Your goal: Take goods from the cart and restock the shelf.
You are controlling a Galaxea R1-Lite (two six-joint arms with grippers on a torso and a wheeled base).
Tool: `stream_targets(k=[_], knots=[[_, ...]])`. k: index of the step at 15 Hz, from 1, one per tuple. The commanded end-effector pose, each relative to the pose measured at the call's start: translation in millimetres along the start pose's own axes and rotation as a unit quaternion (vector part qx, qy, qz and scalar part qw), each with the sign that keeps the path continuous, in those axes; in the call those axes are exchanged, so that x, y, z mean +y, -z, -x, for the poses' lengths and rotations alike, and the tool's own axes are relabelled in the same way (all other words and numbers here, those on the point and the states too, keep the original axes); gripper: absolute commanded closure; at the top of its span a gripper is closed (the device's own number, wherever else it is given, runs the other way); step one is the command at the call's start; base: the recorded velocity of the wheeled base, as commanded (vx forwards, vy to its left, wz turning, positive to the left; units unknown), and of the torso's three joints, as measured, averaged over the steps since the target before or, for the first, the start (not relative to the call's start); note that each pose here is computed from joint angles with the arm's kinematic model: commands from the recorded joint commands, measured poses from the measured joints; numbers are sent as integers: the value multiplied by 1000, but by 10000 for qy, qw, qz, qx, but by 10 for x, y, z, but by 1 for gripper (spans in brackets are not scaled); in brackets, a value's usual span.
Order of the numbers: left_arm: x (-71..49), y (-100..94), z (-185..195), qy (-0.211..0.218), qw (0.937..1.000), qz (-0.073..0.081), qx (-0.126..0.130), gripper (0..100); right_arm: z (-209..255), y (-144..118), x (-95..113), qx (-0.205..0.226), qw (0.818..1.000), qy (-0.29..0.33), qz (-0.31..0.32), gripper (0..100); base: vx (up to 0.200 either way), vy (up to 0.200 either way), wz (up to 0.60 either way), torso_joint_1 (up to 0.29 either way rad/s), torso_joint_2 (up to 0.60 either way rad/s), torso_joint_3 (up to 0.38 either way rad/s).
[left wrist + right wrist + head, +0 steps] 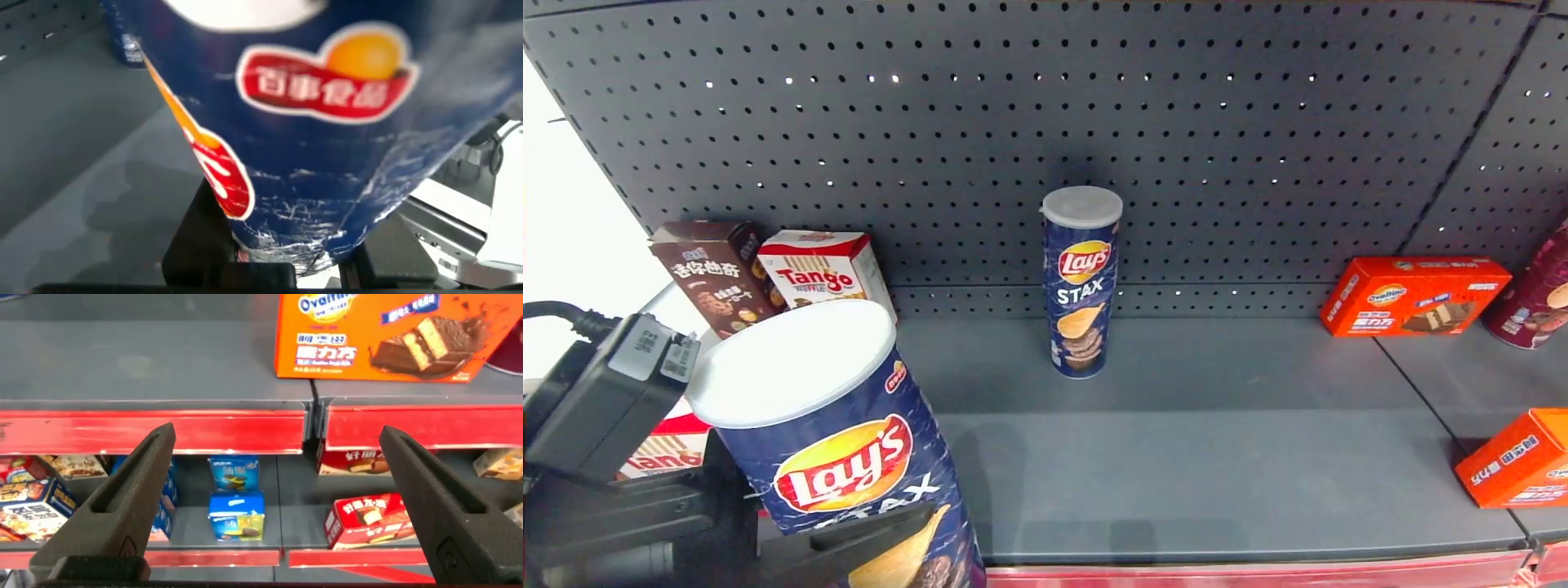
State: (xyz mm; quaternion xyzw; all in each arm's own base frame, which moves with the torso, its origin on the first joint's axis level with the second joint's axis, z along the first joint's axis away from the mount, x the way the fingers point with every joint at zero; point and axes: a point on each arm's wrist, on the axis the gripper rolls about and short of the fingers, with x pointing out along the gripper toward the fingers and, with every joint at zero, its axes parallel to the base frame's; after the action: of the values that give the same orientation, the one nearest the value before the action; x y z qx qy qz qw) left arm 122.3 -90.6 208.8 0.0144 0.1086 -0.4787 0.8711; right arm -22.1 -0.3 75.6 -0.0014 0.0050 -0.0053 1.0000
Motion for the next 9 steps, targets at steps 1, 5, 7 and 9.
stream_targets(k=[1,5,7,9], knots=[[-2,0,9,-10,10000,-4,-12,100,-1,-1,0,4,10000,0,2,0,0,0,0,0,0,0],[0,-1,14,-25,10000,-4,-20,100,-1,-1,0,4,10000,0,2,0,0,0,0,0,0,0],[5,-7,16,-40,10000,-7,-35,100,-1,-1,0,4,10000,0,-6,0,0,0,0,0,0,0],[16,-31,13,-63,9999,-41,-107,100,-1,-1,0,4,10000,0,-6,0,0,0,0,0,0,0]])
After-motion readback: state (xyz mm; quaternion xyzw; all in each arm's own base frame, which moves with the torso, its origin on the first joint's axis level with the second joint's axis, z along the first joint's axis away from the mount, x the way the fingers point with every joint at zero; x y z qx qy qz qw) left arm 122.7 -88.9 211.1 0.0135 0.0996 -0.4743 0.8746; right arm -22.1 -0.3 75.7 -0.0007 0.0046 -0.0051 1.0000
